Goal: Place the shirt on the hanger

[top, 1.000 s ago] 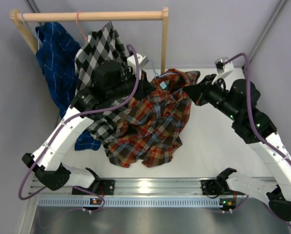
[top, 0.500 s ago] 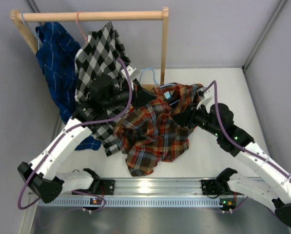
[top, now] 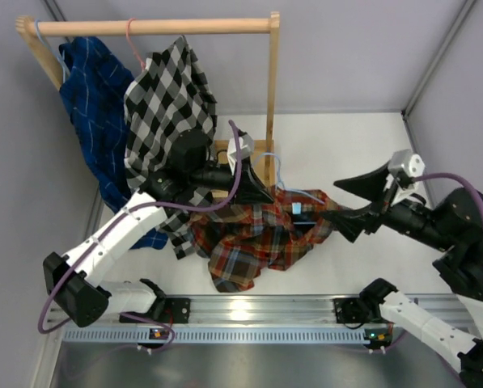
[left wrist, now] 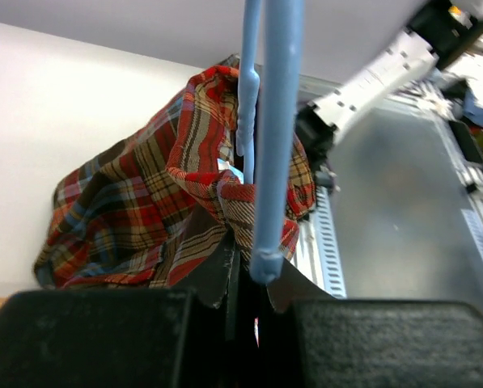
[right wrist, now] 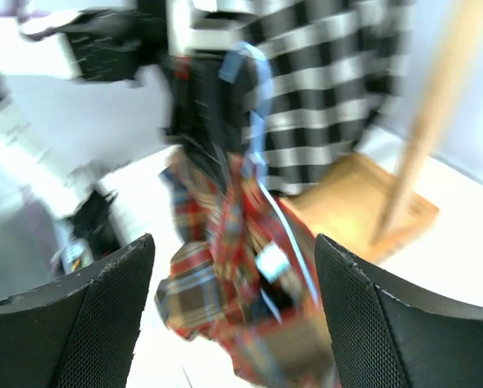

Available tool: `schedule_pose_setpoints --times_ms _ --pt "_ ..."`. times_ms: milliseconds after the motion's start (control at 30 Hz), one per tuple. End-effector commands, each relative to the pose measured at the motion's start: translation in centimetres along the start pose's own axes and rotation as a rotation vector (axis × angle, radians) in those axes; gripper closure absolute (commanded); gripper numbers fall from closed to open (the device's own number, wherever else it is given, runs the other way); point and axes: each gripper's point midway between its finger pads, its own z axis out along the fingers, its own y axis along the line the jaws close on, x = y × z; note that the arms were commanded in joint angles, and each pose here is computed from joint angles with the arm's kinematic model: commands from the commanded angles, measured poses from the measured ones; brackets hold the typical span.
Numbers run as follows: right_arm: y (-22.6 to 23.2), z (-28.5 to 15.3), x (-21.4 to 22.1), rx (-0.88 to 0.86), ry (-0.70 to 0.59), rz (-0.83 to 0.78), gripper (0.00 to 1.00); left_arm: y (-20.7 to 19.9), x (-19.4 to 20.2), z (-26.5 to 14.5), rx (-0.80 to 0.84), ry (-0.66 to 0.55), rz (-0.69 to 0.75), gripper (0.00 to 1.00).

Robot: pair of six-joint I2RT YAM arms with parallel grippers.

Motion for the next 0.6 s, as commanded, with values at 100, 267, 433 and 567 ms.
schedule_pose_setpoints --times_ms 100,267,433,567 --pt "3.5 5.5 1.2 -0.377 0.166 -0.028 0.25 -6.6 -0.4 1.9 0.336 0.021 0.11 1.0" --pt "4.5 7.1 0.4 -0.479 0.139 0.02 0.3 -8.1 0.0 2.7 0.398 0.029 0.146 1.0" --pt "5.1 7.5 0.8 -0.536 0.139 0.046 0.66 -8.0 0.2 3.0 0.415 0.036 0.135 1.0" --pt "4.5 7.6 0.7 -0.492 0.111 0.029 1.0 -6.3 0.2 3.4 0.305 0.058 0.148 1.0"
